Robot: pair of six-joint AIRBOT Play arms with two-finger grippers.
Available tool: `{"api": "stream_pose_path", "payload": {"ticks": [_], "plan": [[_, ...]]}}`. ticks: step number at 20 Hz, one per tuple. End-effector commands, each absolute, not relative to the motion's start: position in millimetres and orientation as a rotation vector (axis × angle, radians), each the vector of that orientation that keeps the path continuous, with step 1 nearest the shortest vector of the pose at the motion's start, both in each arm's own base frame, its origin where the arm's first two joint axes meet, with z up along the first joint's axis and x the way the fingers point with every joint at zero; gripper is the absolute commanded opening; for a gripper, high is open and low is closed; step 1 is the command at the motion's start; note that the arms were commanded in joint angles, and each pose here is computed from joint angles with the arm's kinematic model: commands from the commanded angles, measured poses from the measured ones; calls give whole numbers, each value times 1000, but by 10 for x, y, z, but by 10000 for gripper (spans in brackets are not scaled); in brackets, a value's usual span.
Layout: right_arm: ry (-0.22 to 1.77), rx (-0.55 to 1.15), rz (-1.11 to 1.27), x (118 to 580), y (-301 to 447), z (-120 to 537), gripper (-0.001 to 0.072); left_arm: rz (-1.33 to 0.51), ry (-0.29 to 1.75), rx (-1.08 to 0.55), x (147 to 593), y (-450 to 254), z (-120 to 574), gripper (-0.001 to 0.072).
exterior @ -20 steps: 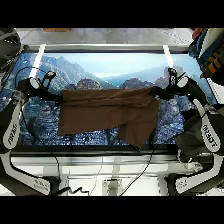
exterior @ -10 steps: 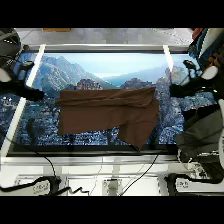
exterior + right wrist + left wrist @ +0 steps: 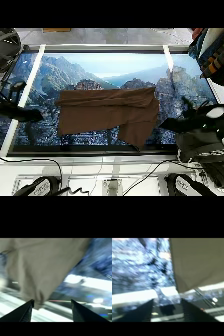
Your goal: Fold the clothes and pants, and hang the long-sleeved shirts on hangers.
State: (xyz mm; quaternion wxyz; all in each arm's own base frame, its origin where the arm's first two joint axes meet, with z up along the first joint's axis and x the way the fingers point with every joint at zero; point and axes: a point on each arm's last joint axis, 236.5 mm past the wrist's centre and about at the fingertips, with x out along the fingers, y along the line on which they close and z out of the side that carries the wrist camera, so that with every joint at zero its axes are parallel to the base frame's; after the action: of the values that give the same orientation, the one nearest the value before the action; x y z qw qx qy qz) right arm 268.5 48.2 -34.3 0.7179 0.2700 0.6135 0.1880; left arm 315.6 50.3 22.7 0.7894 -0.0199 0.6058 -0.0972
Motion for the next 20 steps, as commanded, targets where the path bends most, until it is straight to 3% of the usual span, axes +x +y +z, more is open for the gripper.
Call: {"api": "stream_pose_path", "payload": {"ticks": [1,6,9,11,13,16,17,19,20], "plan": [[1386,827,355,2381,781,-713,501,-250,1330,-117,3020,335,42,454],[1380,870,237,2378,700,-971,502,-261,1291,-149,3103,269,77,454],[1427,935,230,2353,750,-1092,503,-249,1260,-157,3177,276,95,648],[1440,969,224,2364,769,-1166,500,-248,1258,-156,3182,280,96,648],[1432,977,235,2396,781,-1213,434,-247,1261,-154,3180,287,86,647],[1419,996,253,2435,814,-1226,433,-241,1284,-178,3179,285,15,647],[1428,985,255,2423,836,-1246,400,-238,1295,-189,3178,285,-18,647],[1432,922,259,2441,912,-1307,222,-236,1317,-206,3176,284,-89,647],[1427,878,260,2468,972,-1347,223,-230,1327,-221,3176,283,-118,647]]}}
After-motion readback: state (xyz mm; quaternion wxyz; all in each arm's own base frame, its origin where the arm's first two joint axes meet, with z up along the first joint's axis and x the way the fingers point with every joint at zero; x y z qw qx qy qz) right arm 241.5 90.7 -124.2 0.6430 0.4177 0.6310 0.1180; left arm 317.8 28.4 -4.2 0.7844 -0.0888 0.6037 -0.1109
